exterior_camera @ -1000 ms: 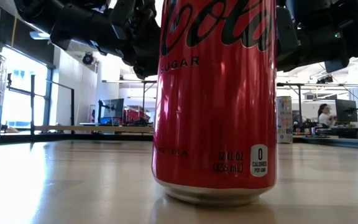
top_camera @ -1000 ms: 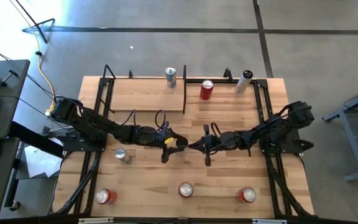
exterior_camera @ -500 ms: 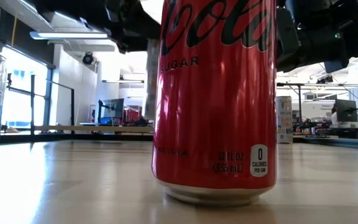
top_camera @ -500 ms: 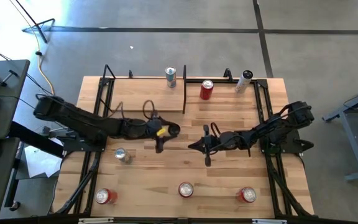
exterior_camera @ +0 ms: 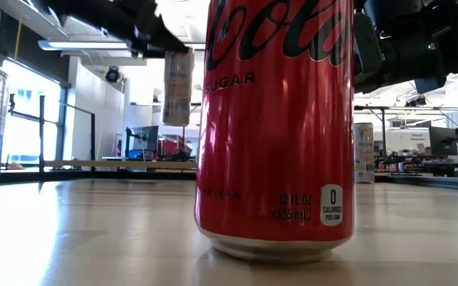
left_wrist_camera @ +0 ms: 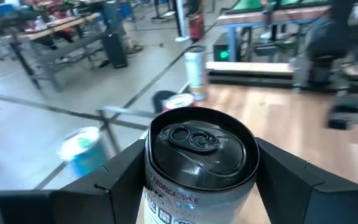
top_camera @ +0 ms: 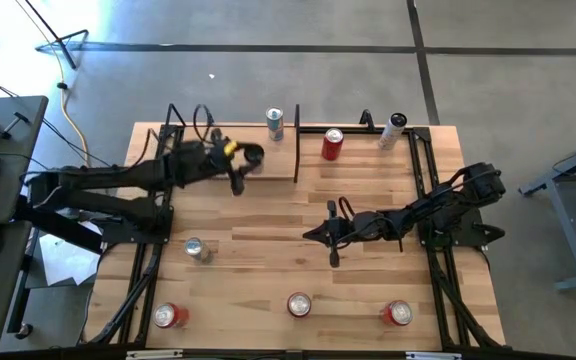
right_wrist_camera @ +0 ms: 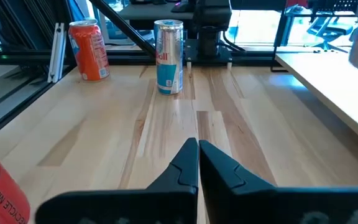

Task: Place canned beverage on shelf
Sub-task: Put the bottom white-yellow soda can on the shelf

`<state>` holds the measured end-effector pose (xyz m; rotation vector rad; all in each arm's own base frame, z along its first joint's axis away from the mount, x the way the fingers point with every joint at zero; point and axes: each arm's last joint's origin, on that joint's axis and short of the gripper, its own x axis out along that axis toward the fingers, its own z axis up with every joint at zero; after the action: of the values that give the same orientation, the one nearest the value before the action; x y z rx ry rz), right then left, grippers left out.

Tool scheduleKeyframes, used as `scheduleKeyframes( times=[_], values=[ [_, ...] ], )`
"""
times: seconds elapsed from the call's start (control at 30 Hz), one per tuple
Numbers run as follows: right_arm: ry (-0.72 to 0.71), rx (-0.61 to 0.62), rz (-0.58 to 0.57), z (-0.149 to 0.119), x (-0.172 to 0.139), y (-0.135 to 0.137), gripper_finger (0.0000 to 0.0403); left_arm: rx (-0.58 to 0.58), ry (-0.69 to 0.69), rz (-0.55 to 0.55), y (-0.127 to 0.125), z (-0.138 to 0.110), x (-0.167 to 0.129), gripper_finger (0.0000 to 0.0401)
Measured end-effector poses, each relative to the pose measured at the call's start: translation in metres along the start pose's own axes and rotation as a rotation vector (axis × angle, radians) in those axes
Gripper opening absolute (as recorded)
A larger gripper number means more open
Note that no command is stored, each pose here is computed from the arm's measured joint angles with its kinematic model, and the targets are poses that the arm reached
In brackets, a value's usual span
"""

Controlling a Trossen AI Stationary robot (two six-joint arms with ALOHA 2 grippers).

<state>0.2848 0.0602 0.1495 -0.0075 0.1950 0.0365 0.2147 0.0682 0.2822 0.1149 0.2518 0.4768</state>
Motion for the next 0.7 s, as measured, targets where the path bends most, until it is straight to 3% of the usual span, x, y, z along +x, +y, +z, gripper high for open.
scheduleKeyframes(
  times=[0.2, 0.37, 0.7],
  values=[
    [0.001, 0.001, 0.0, 0.0, 0.0, 0.0, 0.0, -0.023, 0.019, 0.047, 0.052, -0.014, 0.019, 0.0238],
    [0.007, -0.008, 0.0, -0.001, 0.0, 0.0, 0.0, -0.031, 0.027, 0.0, 0.087, -0.031, 0.031, 0.0238],
    [0.012, -0.014, -0.001, -0.001, 0.0, 0.0, 0.0, -0.07, 0.007, -0.034, 0.122, -0.061, 0.058, 0.0238]
  ],
)
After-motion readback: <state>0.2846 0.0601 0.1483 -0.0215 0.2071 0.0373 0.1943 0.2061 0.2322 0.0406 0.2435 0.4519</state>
